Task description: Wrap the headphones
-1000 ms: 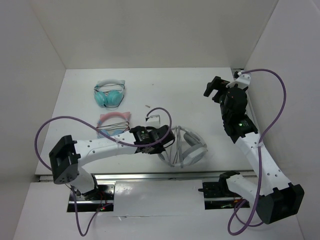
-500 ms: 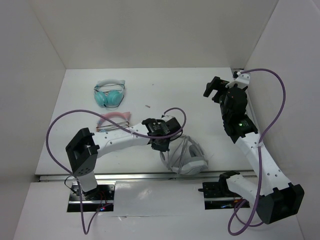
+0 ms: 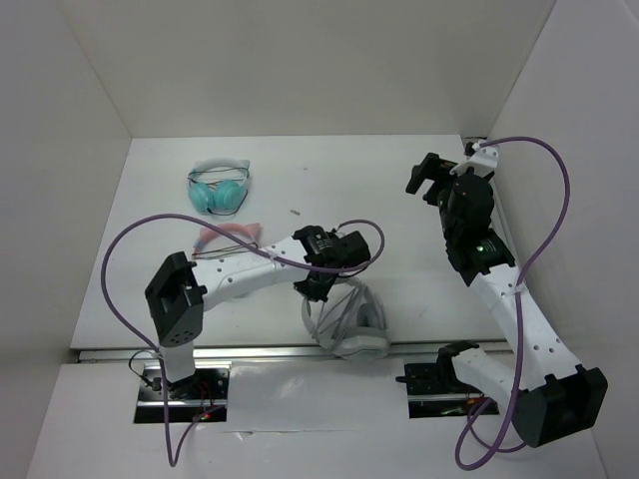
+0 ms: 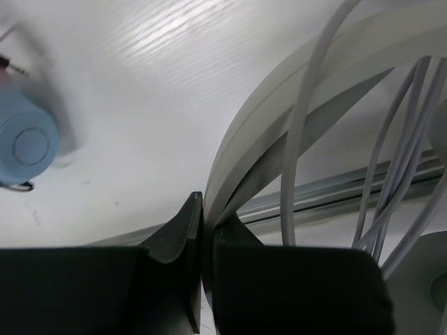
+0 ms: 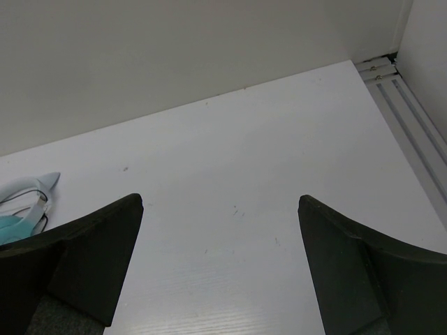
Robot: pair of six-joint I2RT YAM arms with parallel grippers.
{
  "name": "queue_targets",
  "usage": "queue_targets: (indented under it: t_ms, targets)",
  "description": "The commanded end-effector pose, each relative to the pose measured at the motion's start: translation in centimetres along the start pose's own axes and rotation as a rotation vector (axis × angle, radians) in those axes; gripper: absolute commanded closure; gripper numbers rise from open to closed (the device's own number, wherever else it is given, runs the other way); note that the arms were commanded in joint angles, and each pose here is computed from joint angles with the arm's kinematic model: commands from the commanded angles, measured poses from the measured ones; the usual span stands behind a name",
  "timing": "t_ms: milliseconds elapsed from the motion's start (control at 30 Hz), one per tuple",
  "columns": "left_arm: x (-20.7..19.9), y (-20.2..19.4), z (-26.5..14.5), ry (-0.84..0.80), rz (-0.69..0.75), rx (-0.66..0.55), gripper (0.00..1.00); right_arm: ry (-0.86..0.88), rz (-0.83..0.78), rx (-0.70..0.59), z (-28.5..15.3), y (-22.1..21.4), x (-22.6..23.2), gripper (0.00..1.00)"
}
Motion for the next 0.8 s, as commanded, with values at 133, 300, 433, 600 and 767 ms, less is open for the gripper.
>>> queue_targets:
  t_ms: [133,300,433,600,767]
  targets:
    - [4.5,-2.9,1.1,0.21,0.149,0.157,1.0,0.04,0.016,-0.074,-0.5,2.5,0.8,0.01]
    - [6.3,-2.4,0.7,0.348,0.202,0.15,1.0,0.04,0.016,-0.074,-0.5,2.5,0.8,0.01]
    - [9.8,-1.9,2.4,0.454,0.084,0.18,1.0,0.049,0.016,-0.073,-0.7,2.3,0.9,0.01]
    - [12.9,-0.2,4.8,0.512,-0.151,0.132,1.0,0.069,0.015,-0.07,-0.7,2.3,1.2,0.01]
    - [12.2,0.8,6.9,0.446,-0.234,0.107,1.0,0.078,0.015,-0.068,-0.7,2.3,1.3,0.01]
Point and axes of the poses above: each gripper's point midway between its finger pads, its own z axis out along the fingers, its own x axis along the line the jaws close on, y = z × x, the point moved 1 cm from there along -z, back along the fingers, and after that the axes turned 8 degrees about -z, right-handed, at the moved point
